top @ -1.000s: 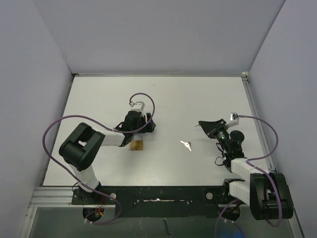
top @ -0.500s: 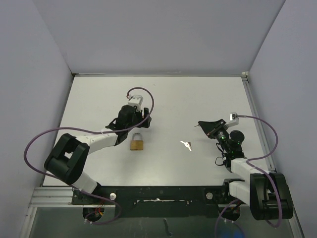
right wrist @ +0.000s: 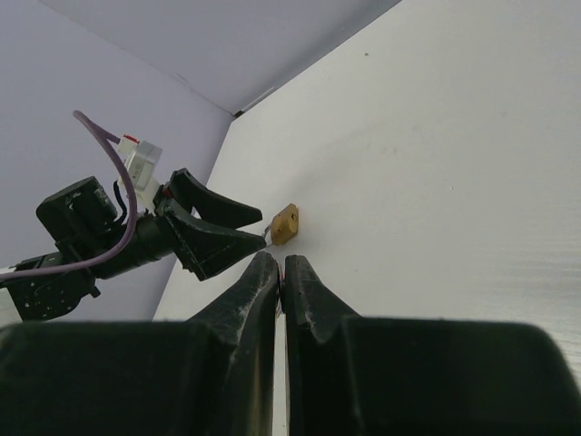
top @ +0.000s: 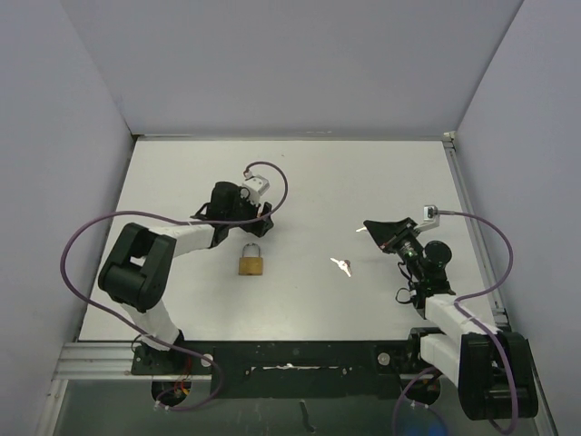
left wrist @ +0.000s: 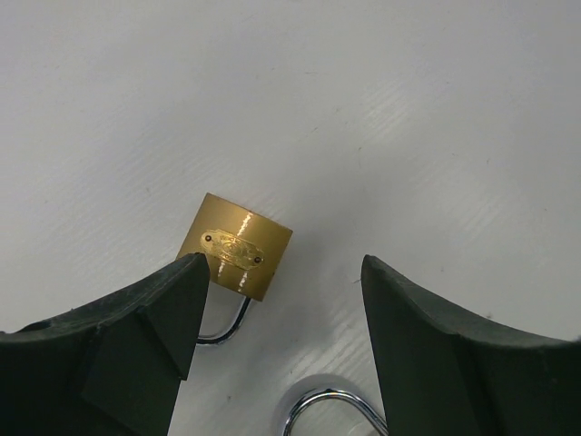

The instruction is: Unlock with the key

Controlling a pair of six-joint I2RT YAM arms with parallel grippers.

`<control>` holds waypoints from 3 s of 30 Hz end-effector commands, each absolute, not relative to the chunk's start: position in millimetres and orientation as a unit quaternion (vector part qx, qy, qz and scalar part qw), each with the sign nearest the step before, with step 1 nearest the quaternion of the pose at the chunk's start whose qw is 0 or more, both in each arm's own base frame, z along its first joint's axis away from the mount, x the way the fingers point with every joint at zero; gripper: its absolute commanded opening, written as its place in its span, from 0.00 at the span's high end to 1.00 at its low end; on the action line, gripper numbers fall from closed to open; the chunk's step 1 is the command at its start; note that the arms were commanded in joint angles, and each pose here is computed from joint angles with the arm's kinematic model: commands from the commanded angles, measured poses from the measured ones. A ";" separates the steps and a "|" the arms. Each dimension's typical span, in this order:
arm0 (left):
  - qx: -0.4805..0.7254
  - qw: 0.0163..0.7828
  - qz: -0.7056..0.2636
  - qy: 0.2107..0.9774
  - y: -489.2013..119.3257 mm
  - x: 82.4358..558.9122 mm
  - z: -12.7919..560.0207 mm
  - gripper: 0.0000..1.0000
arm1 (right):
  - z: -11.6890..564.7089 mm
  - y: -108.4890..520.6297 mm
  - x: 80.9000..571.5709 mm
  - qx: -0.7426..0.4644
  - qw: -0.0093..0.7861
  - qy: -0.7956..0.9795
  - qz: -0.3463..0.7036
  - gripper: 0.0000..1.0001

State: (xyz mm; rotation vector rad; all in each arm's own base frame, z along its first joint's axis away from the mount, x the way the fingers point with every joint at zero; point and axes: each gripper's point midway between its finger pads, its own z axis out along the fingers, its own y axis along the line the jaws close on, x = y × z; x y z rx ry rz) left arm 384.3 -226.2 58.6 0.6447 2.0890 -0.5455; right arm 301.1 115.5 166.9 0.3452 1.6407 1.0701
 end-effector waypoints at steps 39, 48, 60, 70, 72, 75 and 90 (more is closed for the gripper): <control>0.313 0.365 -0.165 0.861 -209.7 420.9 29.7 0.33 | 181.0 116.7 301.1 0.122 0.563 0.677 0.459 1.00; 0.315 0.352 -0.143 0.870 -204.9 423.7 22.1 0.33 | 179.8 117.2 301.5 0.122 0.561 0.678 0.460 1.00; 0.323 0.323 -0.119 0.881 -204.7 416.1 5.6 0.38 | 179.1 116.9 302.1 0.123 0.560 0.678 0.460 1.00; 0.330 0.325 -0.130 0.877 -213.2 416.8 17.0 1.00 | 179.1 116.7 302.6 0.124 0.559 0.679 0.459 1.00; 0.337 0.350 -0.134 0.864 -222.1 417.2 33.3 1.00 | 178.6 116.5 303.4 0.125 0.558 0.681 0.457 1.00; 0.360 0.408 -0.147 0.826 -249.3 410.0 73.5 1.00 | 176.9 114.2 306.3 0.131 0.558 0.684 0.450 1.00; 0.330 0.657 -0.320 0.598 -342.6 296.6 194.3 1.00 | 178.7 134.5 307.8 0.102 0.595 0.704 0.374 1.00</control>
